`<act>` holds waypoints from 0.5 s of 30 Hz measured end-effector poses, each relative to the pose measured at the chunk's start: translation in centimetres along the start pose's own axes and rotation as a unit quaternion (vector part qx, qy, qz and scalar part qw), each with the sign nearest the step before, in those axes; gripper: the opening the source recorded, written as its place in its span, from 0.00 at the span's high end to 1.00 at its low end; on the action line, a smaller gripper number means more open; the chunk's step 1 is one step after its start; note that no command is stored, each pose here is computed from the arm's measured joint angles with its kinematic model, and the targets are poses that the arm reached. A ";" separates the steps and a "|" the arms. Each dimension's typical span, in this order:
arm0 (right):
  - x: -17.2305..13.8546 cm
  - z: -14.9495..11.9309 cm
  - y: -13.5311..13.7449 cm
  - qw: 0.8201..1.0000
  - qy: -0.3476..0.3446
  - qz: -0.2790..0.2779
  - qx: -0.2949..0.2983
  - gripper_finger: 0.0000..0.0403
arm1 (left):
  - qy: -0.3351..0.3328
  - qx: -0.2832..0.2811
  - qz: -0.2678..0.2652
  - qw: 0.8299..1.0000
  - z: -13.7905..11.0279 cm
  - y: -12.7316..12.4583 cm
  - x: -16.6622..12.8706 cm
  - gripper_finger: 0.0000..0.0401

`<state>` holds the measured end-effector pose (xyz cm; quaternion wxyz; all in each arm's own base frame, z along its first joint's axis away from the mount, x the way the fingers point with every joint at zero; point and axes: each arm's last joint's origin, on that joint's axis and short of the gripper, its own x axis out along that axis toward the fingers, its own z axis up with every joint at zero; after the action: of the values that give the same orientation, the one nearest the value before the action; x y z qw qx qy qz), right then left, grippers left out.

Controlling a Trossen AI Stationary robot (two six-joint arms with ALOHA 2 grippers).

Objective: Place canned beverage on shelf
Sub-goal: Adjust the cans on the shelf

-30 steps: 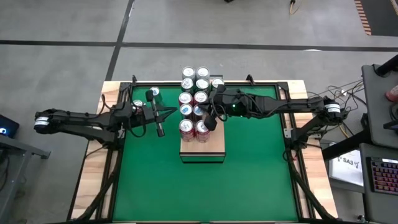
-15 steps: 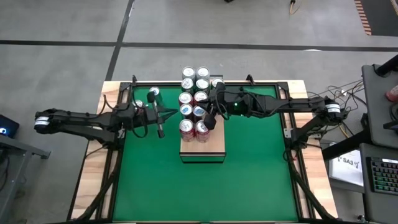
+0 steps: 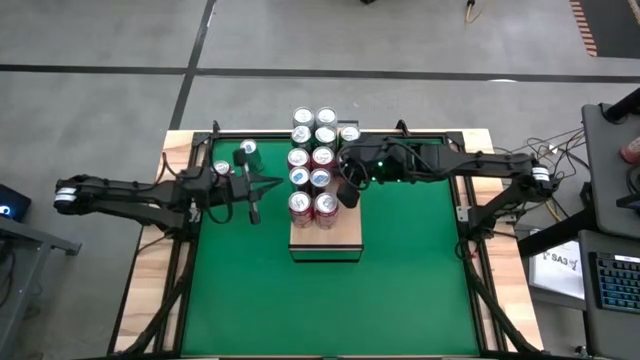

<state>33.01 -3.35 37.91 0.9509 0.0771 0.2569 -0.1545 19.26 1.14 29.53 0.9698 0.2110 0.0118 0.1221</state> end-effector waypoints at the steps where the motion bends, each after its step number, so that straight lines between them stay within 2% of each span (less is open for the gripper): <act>1: -0.2 0.0 0.0 1.000 0.004 -0.001 0.001 0.97 | -0.003 0.005 0.002 1.000 0.2 0.1 0.0 1.00; 11: -0.4 -0.3 -0.1 1.000 0.026 -0.005 -0.003 0.97 | -0.003 0.038 0.006 0.999 1.9 0.4 2.8 1.00; 15: -0.4 -0.4 -0.1 1.000 0.029 -0.005 -0.011 0.97 | 0.046 0.067 0.021 0.996 1.6 0.2 4.2 1.00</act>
<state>32.44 -3.23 37.77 0.9431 0.0701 0.2863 -0.1539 23.40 1.64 31.17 0.9490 0.2703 0.0600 0.1510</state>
